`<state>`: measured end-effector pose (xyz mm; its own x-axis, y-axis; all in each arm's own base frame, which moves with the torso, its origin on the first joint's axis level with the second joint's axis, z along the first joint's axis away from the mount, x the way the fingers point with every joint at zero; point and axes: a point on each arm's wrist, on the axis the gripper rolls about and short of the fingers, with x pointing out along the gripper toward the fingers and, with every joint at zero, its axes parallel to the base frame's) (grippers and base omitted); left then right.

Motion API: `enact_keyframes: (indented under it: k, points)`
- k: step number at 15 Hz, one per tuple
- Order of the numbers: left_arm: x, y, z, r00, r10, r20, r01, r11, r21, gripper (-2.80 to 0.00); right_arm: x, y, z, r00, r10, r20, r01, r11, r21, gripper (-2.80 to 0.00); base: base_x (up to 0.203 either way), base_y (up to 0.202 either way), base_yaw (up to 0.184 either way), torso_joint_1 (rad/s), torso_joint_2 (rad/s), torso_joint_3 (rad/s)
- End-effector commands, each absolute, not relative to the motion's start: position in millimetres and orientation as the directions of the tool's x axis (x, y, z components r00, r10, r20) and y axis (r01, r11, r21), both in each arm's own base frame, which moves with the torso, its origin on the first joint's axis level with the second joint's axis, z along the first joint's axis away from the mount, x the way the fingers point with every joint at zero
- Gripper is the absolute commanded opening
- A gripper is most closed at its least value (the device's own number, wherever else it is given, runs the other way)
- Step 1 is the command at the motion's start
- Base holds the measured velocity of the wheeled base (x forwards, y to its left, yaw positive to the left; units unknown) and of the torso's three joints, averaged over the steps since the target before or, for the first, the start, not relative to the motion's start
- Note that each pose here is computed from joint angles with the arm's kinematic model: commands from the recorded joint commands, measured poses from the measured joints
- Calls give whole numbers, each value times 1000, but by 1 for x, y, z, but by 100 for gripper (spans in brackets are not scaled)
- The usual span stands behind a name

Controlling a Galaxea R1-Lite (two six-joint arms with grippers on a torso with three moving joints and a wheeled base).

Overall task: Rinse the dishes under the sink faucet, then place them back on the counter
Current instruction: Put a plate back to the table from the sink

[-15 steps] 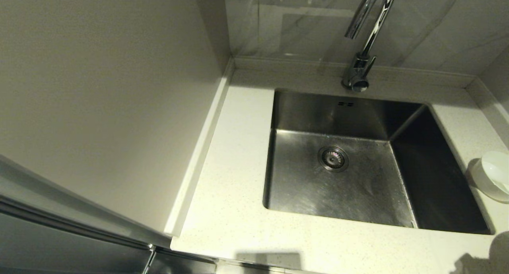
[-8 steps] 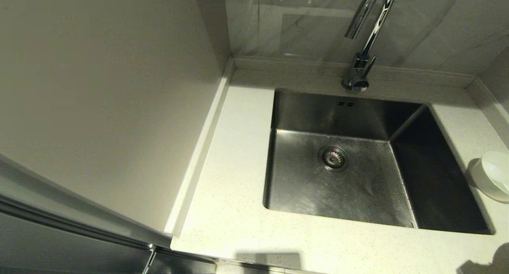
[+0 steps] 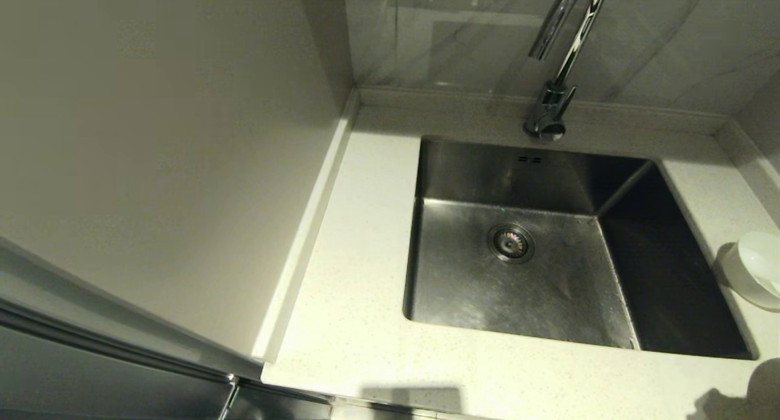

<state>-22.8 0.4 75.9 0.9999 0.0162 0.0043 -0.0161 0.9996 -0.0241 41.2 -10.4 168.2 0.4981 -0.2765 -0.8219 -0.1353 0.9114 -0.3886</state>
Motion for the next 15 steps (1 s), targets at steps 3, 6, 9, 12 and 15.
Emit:
enact_keyframes:
  k: [3,6,9,12,15]
  points:
    - [-23,0,76,1000,17,8,-17,1000,-25,-280,45,-11,162,452,-272,-850,-158,913,-377,-280,0,0,0,0,0,0]
    - [-23,0,76,1000,17,8,-17,1000,-25,-280,48,-11,161,433,-268,-861,-167,914,-369,-280,0,0,0,0,0,0]
    - [-23,0,76,1000,17,8,-17,1000,-25,-280,57,-13,156,427,-269,-863,-169,914,-368,-280,0,0,0,0,0,0]
    - [-23,0,76,1000,17,8,-17,1000,-25,-280,65,-14,150,443,-273,-854,-162,912,-376,-280,0,0,0,0,0,0]
    - [-23,0,76,1000,17,8,-17,1000,-25,-280,67,-14,150,437,-272,-858,-165,913,-374,-280,0,0,0,0,0,0]
